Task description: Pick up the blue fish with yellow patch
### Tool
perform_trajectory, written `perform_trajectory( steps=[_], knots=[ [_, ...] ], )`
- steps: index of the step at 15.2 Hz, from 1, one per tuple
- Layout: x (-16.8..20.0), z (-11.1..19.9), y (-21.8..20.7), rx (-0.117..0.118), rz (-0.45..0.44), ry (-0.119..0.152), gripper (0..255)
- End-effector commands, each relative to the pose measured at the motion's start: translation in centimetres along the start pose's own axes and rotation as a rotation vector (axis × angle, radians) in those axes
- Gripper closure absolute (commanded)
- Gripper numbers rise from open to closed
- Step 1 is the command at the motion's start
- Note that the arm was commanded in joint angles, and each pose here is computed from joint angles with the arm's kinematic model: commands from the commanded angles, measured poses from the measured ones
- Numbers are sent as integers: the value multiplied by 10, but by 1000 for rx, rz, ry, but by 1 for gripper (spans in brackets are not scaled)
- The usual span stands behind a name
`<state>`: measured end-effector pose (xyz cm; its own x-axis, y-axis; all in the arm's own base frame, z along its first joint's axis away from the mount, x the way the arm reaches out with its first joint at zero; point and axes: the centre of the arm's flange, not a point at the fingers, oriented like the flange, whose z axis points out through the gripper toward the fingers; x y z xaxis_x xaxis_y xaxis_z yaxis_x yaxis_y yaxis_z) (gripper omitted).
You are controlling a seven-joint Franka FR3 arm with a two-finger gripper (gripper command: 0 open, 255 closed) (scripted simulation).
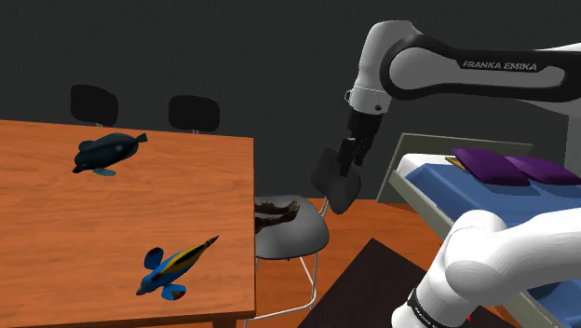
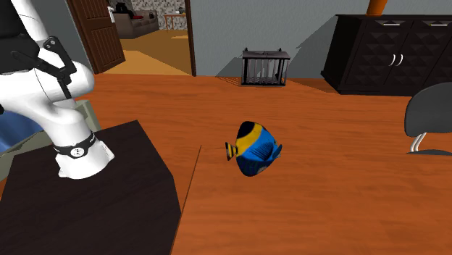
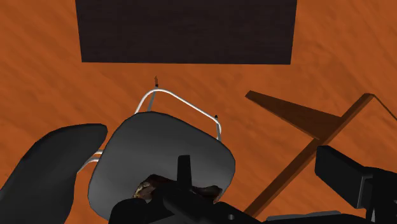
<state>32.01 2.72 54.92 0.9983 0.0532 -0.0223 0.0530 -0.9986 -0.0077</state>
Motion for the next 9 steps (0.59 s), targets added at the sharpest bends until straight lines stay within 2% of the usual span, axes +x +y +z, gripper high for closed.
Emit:
perform_trajectory(
  steps=[1,9],
  knots=[
    [0,0,0,0,0,0,0],
    [53,51,-56,105,-80,36,0]
  ],
)
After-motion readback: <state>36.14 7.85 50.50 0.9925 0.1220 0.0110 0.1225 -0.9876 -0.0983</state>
